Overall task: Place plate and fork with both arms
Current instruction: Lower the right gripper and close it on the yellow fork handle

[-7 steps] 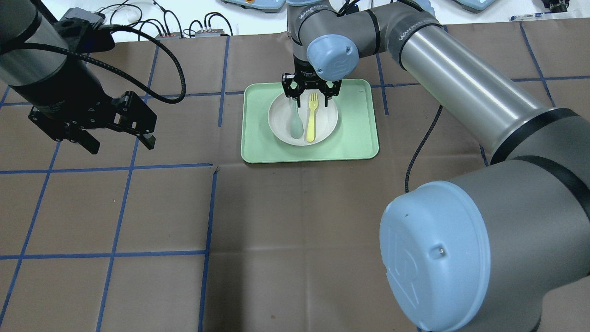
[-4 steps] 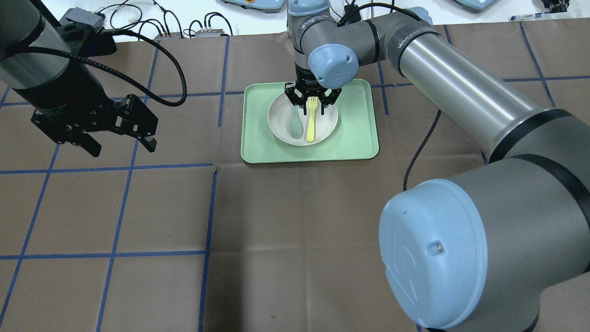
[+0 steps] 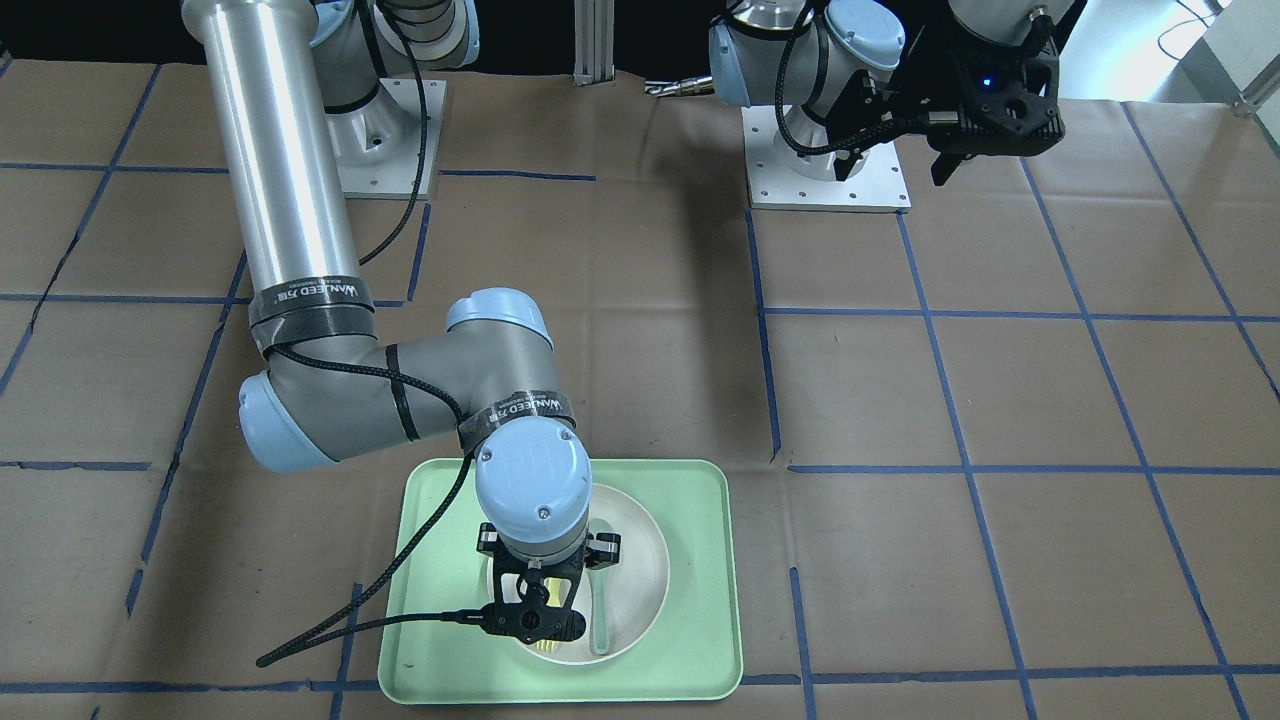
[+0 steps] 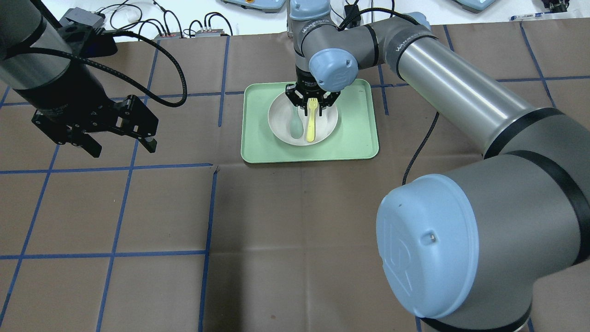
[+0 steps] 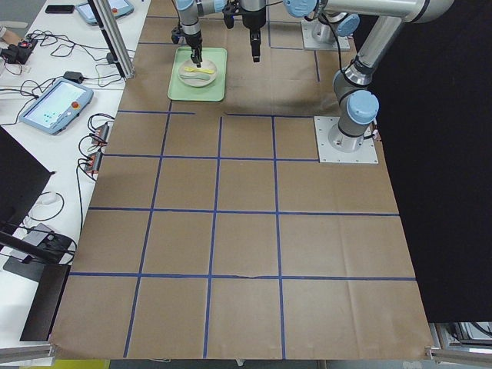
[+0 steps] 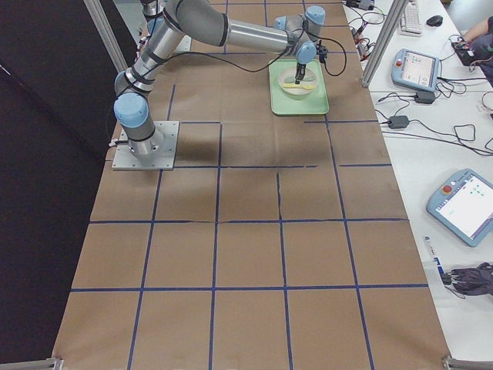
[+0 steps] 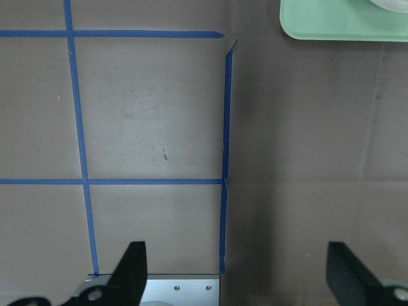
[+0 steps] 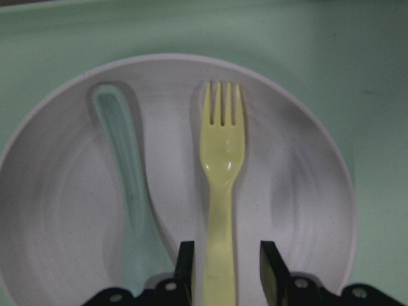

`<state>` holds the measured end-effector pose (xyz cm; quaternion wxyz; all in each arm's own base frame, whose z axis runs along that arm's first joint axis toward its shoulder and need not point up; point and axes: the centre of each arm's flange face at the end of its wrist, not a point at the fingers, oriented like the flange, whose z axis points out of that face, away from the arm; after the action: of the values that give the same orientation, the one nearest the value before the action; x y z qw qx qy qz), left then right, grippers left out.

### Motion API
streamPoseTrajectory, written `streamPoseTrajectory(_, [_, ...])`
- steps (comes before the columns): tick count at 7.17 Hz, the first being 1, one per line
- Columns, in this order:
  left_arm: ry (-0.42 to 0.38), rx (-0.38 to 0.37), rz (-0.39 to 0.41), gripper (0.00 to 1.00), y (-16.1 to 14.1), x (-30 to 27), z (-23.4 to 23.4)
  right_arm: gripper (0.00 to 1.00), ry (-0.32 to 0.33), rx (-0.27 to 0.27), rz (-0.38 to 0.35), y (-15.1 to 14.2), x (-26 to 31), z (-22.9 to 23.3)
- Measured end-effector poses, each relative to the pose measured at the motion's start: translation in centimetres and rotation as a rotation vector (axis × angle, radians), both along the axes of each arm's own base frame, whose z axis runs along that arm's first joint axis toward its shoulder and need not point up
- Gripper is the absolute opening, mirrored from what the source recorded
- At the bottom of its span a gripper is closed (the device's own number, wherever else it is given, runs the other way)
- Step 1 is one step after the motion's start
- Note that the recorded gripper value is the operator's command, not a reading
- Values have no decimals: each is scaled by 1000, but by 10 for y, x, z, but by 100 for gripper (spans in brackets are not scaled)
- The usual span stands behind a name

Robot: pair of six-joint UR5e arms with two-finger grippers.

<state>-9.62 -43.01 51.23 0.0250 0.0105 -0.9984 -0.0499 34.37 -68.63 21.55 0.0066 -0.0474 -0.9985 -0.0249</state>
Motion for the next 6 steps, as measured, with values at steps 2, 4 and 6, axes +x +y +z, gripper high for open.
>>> streamPoseTrajectory(2, [1, 5, -1, 100, -2, 0, -2, 45, 3, 2, -5, -2, -1, -8])
streamPoseTrajectory(4, [1, 6, -1, 100, -2, 1, -3, 45, 8, 13, -6, -1, -2, -15])
streamPoseTrajectory(6, [0, 6, -1, 100, -2, 1, -3, 43, 11, 29, -5, -1, -1, -25])
